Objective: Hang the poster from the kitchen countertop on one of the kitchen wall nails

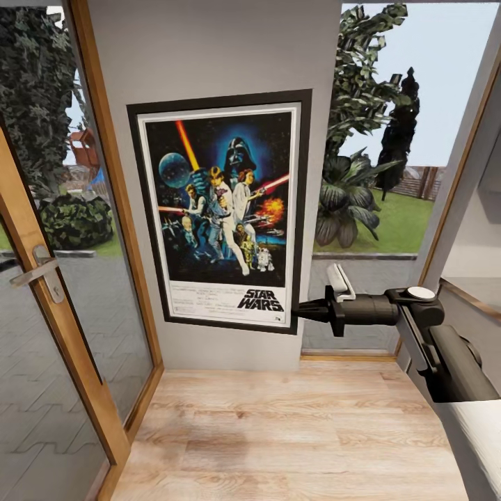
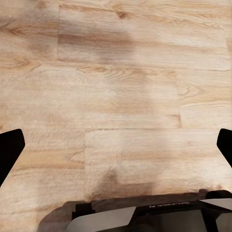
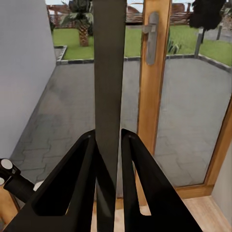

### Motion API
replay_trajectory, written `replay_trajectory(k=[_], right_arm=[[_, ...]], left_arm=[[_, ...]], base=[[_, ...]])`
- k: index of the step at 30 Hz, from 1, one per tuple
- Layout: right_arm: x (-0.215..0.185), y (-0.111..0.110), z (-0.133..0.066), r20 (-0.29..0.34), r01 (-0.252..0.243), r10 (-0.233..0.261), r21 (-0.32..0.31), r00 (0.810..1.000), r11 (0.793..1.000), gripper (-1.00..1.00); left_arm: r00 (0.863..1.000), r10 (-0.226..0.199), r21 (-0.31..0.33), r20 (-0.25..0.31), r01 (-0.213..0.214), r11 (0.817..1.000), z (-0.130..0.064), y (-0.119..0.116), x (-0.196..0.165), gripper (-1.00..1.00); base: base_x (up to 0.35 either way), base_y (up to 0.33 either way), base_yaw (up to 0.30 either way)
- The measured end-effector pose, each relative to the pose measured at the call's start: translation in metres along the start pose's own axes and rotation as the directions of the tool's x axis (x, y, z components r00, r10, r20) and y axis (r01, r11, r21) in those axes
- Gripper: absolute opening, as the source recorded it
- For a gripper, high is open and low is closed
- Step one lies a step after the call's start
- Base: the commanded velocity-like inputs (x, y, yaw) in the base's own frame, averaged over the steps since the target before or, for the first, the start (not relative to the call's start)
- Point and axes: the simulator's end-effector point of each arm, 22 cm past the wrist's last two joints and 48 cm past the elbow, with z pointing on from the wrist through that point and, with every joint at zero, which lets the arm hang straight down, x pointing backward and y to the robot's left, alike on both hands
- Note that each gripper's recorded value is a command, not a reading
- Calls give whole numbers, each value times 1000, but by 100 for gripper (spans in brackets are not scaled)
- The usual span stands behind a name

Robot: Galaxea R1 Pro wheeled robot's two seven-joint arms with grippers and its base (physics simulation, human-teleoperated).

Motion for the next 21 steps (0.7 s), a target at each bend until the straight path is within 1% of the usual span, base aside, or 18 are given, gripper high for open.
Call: replay_trajectory(k=[21], right_arm=[[0,0,0,0,-9,9,2,1000,1000,-100]], left_arm=[[1000,0,0,0,0,1000,0,0,0,100]], base=[[0,0,0]])
